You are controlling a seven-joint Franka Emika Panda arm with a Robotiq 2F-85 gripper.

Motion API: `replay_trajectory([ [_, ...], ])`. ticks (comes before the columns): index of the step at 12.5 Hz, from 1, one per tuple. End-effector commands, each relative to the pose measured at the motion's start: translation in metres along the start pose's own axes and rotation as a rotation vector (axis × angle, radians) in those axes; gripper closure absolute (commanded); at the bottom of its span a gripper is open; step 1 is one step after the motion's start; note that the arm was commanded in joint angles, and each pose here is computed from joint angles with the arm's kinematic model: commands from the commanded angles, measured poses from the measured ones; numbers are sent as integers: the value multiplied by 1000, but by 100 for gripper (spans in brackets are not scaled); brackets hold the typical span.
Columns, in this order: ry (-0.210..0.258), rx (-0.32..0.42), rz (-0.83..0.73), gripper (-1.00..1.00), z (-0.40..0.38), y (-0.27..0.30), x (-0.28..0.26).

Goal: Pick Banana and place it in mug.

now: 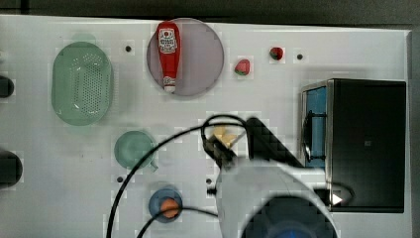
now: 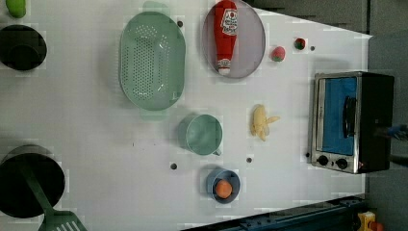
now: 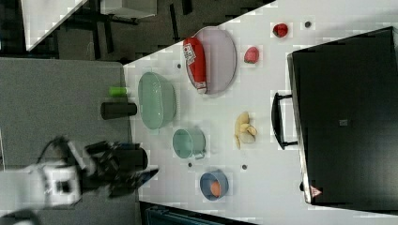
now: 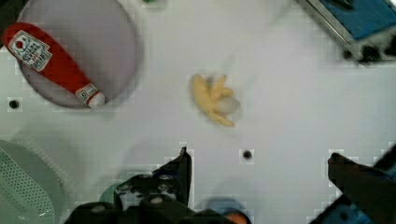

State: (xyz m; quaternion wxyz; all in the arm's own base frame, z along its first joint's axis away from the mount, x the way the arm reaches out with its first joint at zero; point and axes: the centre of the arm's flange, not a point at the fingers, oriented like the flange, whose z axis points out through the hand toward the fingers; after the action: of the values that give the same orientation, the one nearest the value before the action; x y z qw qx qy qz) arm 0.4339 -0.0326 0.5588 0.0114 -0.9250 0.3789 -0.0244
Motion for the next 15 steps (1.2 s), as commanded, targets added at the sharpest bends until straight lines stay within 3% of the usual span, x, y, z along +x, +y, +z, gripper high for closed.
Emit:
replay_trajectory([
  [1,-119,-91,-178,-100,141,-8,2],
  [7,-103,-57,-612,-100,271,-18,10],
  [11,-144,-74,-664,-100,341,-20,5],
  [15,-113,-59,-671,-100,391,-20,1],
])
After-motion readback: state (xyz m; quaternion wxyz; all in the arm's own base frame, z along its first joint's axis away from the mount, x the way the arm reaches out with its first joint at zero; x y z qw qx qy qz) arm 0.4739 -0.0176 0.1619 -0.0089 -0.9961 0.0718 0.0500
